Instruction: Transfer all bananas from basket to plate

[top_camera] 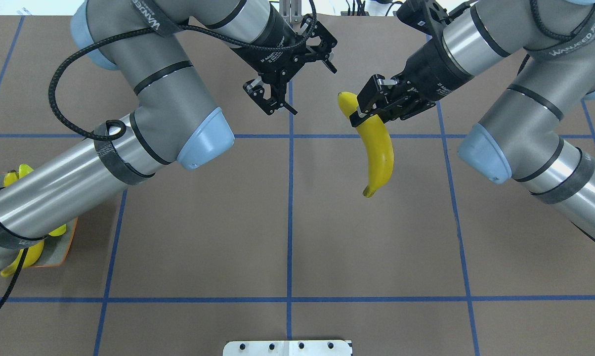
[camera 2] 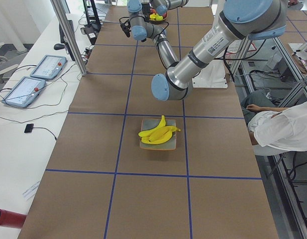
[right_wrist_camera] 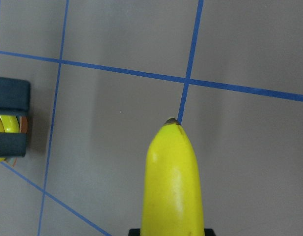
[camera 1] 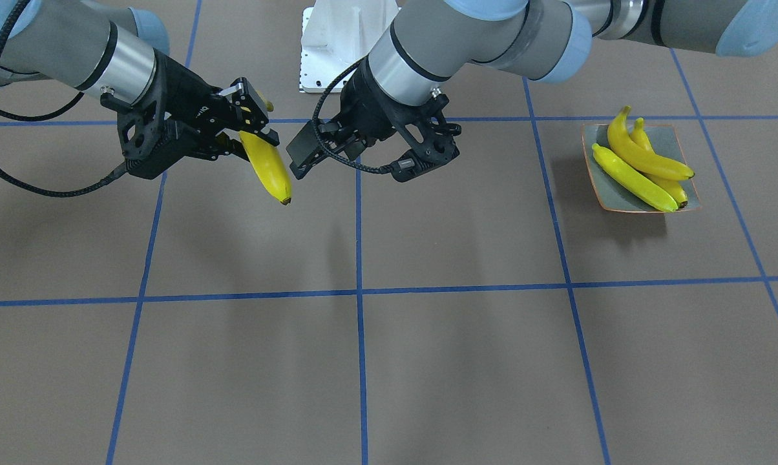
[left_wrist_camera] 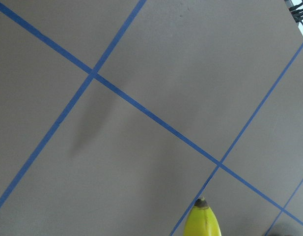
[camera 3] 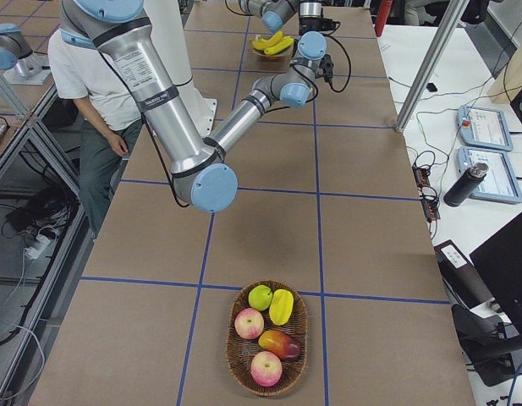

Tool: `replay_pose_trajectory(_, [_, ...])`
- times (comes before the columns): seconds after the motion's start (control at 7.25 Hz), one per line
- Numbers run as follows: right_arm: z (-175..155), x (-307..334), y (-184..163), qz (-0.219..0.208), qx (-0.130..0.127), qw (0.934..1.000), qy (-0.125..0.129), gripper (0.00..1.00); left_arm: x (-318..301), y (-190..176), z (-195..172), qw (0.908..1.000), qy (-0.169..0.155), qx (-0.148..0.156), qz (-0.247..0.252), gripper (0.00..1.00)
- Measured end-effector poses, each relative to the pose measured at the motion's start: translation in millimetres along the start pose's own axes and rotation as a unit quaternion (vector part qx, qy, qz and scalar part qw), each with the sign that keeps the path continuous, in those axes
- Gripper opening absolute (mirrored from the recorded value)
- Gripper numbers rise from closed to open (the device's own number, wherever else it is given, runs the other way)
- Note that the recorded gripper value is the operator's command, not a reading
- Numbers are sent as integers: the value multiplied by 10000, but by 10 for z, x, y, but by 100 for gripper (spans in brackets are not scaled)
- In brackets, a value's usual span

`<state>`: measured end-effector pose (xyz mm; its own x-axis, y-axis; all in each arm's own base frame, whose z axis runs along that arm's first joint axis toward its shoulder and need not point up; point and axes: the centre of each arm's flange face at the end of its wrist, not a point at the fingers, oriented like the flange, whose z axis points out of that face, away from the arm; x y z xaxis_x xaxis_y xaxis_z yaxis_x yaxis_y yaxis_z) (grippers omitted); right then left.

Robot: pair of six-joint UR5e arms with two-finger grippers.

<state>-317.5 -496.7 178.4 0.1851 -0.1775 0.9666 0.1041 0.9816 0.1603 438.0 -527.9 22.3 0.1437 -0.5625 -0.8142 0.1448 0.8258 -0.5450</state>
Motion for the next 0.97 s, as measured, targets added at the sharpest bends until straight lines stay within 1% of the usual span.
replay_pose_trajectory(0.28, [-28,-124,-10,140,68,9998,-115,0,-16,24,132,9995,247,-204,-73,99])
replay_pose_trajectory(0.41, [-42,-157,-10,193,99,9996,-159,0,-26,23,176,9987,379,-302,-125,96])
replay_pose_trajectory(0.55, [-56,-180,-5,243,141,9994,-221,0,-33,24,197,9979,498,-384,-182,90])
replay_pose_trajectory(0.69, [-70,-197,1,289,186,9990,-288,0,-34,27,201,9972,568,-435,-223,81])
replay_pose_trajectory(0.83, [-77,-207,5,326,216,9987,-335,0,-32,35,197,9967,615,-470,-251,76])
replay_pose_trajectory(0.97, [-81,-211,7,344,237,9985,-367,0,-31,45,190,9962,662,-504,-271,72])
